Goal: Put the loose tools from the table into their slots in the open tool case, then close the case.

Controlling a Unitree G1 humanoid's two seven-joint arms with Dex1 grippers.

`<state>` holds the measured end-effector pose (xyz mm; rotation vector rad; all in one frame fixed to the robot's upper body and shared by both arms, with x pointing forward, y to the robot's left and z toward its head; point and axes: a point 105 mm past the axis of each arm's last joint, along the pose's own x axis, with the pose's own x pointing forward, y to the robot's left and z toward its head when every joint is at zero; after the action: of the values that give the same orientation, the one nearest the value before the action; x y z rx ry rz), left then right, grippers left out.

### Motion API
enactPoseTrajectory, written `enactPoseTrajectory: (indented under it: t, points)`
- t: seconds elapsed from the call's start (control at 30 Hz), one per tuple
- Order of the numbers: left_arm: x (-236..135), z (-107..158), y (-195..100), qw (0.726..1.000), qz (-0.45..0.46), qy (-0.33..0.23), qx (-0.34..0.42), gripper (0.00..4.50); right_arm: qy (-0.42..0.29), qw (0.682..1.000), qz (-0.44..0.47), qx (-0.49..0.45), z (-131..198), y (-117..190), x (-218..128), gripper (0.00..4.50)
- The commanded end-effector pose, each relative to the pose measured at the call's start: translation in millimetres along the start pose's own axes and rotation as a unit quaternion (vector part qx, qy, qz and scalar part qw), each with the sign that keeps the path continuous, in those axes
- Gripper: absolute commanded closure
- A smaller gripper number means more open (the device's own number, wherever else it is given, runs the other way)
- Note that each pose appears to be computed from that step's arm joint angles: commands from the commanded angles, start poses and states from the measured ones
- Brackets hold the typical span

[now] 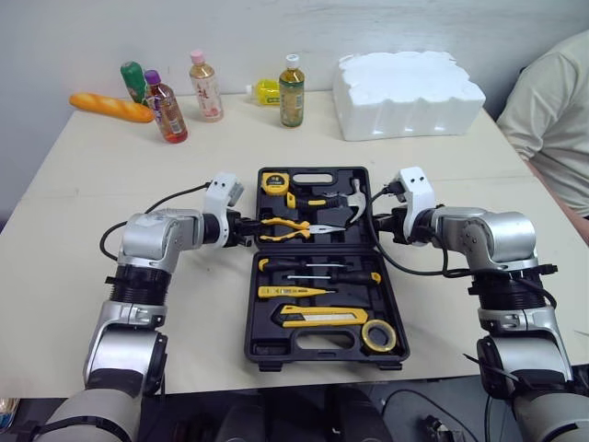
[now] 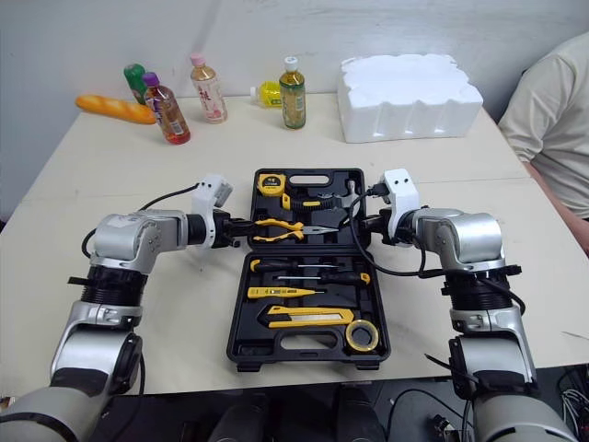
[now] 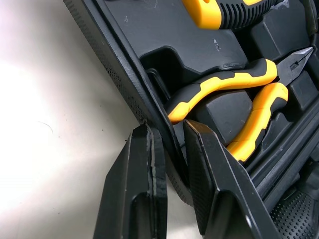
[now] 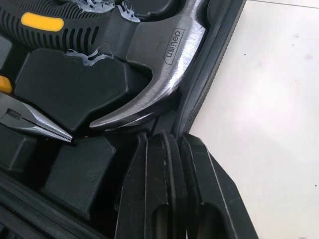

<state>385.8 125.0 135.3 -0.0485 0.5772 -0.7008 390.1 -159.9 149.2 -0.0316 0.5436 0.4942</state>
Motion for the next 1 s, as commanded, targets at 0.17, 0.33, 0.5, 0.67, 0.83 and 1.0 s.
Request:
enactPoseTrajectory:
  t: [0.17, 0.33, 0.5, 0.67, 0.83, 1.0]
  points:
    - [9.5, 27.8, -19.9, 0.991, -0.031, -0.088, 0.092, 4.22, -0.091, 0.987, -0.007, -0.132, 37.7, 8.4, -10.0, 4.5]
    - [-1.0, 66.8, -23.3, 0.968, -0.016, -0.187, 0.165, 4.35, -0.185, 0.961, -0.019, -0.204, 71.0, 14.5, -20.1, 4.5]
    - [-7.1, 76.9, -24.3, 0.931, 0.008, -0.236, 0.278, 4.48, -0.249, 0.926, -0.023, -0.284, 83.6, 22.8, -28.2, 4.5]
    - [-14.8, 65.0, -22.9, 0.881, 0.05, -0.267, 0.388, 4.5, -0.303, 0.849, -0.067, -0.427, 61.3, 22.5, -33.1, 4.5]
    - [-26.4, 37.7, -17.6, 0.835, 0.087, -0.268, 0.473, 3.51, -0.343, 0.771, -0.076, -0.531, 28.6, 25.3, -40.2, 3.72]
    - [-65.0, 10.4, -9.6, 0.864, 0.081, -0.268, 0.418, 1.49, -0.415, 0.707, -0.109, -0.562, 32.1, 34.2, -97.5, 1.55]
